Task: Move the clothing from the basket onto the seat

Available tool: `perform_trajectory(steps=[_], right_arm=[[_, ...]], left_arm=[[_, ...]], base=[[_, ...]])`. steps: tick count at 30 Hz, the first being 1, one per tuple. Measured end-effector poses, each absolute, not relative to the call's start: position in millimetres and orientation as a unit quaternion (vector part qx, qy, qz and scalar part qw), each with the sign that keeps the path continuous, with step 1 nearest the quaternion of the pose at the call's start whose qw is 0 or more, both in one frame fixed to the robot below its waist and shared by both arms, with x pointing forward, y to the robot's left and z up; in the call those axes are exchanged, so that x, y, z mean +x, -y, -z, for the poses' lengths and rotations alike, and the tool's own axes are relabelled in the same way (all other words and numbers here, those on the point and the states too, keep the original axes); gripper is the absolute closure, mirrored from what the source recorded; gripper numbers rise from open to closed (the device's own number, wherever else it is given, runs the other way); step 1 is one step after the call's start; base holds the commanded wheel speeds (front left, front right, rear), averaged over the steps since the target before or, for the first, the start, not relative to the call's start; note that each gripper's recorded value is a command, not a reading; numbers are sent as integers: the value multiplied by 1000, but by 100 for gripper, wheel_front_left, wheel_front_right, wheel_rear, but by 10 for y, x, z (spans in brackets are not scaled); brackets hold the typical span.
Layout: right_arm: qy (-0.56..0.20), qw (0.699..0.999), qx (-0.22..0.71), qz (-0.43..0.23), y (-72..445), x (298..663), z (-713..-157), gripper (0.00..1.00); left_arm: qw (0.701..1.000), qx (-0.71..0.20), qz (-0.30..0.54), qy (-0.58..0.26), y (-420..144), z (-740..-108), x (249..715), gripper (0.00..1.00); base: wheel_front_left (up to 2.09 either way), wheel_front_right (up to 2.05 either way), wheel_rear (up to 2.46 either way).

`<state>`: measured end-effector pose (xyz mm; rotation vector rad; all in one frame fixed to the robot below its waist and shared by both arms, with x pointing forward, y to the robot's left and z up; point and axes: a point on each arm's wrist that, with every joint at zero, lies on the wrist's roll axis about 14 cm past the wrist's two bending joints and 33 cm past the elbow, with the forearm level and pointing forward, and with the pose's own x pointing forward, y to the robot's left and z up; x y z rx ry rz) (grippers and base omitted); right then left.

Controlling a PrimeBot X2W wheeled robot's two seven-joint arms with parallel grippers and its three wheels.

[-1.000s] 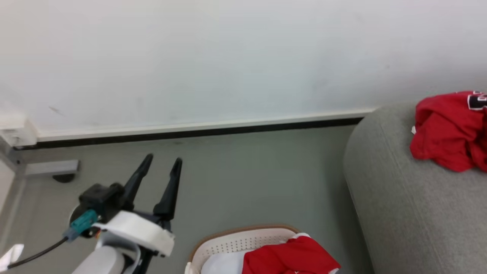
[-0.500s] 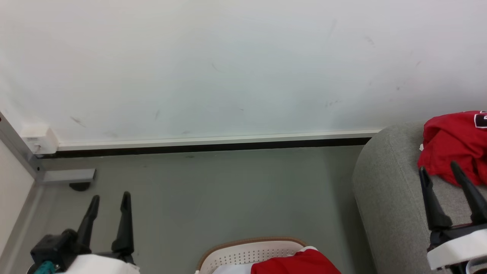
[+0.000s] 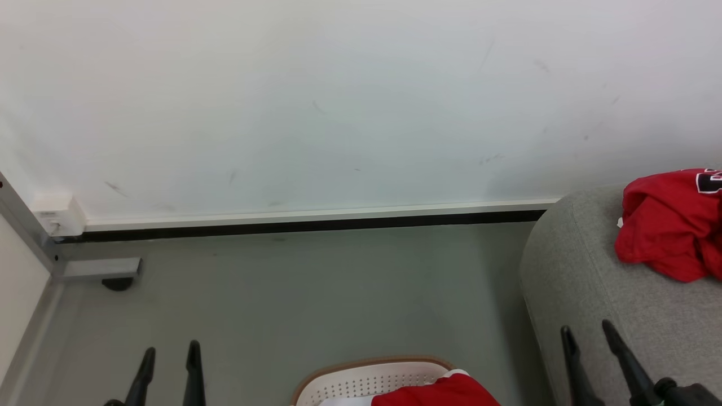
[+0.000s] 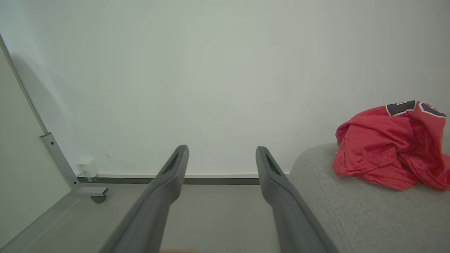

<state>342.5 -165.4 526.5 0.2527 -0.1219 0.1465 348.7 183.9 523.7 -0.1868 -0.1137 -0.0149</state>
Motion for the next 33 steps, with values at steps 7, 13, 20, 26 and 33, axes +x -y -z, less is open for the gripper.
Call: perform_trajectory(steps=[7,13,20,26,33], right_arm=[[44,988,128,-78,1558,3419,-5119,0],[52,987,125,-84,1521,3477,-5175,0],[52,987,125,-86,1496,3481,-5169,0],[54,987,128,-85,1488,3496,-5182,0],[62,987,127,-78,1541,3567,-5234,0]], left_arm=[[994,-103,8,47,-1802,-5133,3473,0],[994,-99,16,50,-1782,-5132,3508,0],[994,-93,21,51,-1765,-5128,3522,0],[994,-94,32,52,-1706,-5134,3563,0],[990,-104,76,53,-1433,-5162,3744,0]], base=[[0,0,0],[0,0,0],[0,0,0],[0,0,0],[0,0,0]])
